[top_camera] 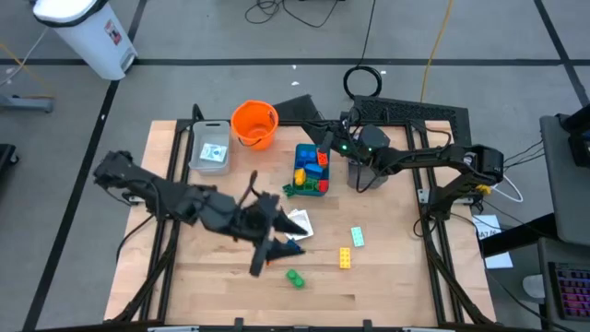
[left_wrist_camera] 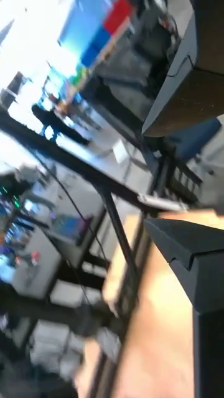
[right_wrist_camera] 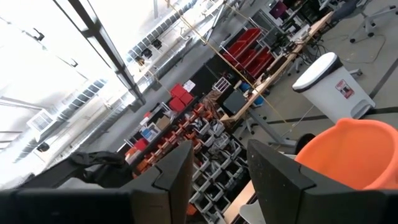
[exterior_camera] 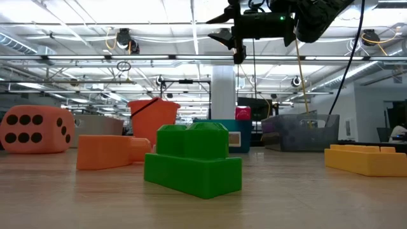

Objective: Pick & Place Toys
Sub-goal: Put the green game piece into the blue bin

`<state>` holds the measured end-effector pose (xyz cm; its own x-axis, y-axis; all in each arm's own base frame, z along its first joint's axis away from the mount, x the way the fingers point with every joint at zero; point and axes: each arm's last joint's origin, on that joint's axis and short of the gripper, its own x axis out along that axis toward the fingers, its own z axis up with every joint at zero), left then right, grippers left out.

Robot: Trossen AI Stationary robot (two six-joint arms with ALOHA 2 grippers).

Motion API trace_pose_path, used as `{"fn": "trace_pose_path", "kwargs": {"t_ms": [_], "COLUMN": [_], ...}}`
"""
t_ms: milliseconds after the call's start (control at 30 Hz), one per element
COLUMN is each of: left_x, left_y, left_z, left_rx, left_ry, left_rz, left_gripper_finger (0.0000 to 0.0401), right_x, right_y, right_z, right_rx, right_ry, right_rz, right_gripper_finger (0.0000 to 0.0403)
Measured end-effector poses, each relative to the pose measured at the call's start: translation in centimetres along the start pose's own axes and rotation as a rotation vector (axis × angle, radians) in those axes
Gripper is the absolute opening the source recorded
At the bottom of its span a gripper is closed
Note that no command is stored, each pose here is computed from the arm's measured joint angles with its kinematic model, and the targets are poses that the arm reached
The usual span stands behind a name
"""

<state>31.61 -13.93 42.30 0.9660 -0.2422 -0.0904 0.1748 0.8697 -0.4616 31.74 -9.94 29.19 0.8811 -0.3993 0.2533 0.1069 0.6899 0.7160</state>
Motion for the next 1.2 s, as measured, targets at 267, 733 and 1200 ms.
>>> {"fn": "trace_pose_path", "kwargs": {"t_ms": [267,733,1200], "left_x": [0.6,0.4,-5.8], "left_y": [-2.6,-1.3,5.2], "left_z": [-1.1,0.0,4.6], "left_rx": [-0.011,-0.001,0.148], "left_ry": [-0.051,0.042,0.250], "left_rz": [-0.112,-0.290,-0.286], "left_gripper_finger": [0.0237,0.0237,0.0237], "right_x": [0.0,0.0,0.0], "right_y": [0.0,0.0,3.3], "right_z": [0.0,0.0,3.6], "right_rx": [0.000,0.000,0.099], "right_ry": [0.000,0.000,-0.128], "right_rz": [-0.001,-0.002,0.308], "right_gripper_finger": [0.0142,0.0145,0.0144]}}
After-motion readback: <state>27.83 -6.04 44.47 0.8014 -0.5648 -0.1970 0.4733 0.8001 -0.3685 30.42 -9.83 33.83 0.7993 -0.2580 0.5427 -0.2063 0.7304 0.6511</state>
